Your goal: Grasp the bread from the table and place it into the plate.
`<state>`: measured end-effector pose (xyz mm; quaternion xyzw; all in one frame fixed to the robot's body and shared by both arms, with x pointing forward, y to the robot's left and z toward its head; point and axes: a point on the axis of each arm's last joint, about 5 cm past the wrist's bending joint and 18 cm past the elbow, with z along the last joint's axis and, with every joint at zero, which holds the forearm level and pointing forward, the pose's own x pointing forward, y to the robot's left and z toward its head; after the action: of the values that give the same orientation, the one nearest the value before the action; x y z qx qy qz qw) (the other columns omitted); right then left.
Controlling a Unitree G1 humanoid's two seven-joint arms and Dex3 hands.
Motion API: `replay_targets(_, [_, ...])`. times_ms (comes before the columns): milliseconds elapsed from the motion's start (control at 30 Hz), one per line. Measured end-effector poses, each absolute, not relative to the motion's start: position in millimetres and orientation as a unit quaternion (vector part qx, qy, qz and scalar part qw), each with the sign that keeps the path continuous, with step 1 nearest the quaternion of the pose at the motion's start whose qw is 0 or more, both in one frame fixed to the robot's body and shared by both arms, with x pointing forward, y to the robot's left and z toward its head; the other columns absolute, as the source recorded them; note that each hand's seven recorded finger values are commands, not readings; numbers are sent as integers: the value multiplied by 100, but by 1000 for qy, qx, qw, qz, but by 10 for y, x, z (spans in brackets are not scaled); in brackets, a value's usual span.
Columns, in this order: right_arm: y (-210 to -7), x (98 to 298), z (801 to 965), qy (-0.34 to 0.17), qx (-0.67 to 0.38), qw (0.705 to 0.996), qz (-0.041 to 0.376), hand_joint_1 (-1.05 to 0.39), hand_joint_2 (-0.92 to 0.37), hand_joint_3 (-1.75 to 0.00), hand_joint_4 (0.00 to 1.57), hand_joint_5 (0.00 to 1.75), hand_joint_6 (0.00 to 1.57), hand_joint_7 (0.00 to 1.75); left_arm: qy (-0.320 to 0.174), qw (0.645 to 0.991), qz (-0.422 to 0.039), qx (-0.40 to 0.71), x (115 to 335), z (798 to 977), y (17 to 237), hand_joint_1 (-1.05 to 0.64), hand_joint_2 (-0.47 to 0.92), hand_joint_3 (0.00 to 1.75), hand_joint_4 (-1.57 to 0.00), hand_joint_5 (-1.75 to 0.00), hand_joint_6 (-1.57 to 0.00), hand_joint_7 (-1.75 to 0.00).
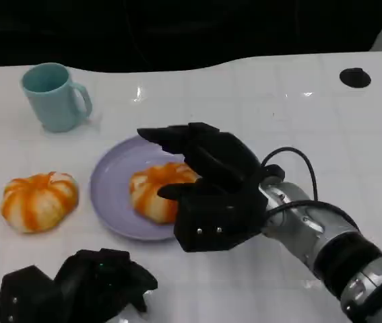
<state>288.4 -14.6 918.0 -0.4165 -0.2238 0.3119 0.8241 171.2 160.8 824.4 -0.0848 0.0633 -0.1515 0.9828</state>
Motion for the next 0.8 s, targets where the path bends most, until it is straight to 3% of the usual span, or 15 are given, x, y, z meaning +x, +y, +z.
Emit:
replay_targets(167, [-284,2816,9162,-219,-408,824,327,-75,-92,-30,1,10,12,1,63,983,-152,-85,1710,8243,1602,-105,82,0,-91,-152,-141,-56])
replay_targets(400, [-537,2723,9153,-238,-392,831,315,-70,-92,-23,8,19,17,4,59,983,-153,-84,1707,8230,1586,-104,82,0,-91,-151,-141,-57])
replay_targets(633, [-725,2611,9152,-291,-375,833,285,-57,-92,-16,28,34,34,11,58,983,-150,-90,1704,8225,1574,-103,82,0,-91,-151,-141,-56])
replay_targets(800, [-883,2427,8990,-308,-341,852,251,-47,-92,-8,43,44,50,14,61,983,-149,-92,1690,8227,1579,-104,82,0,-91,-151,-141,-56])
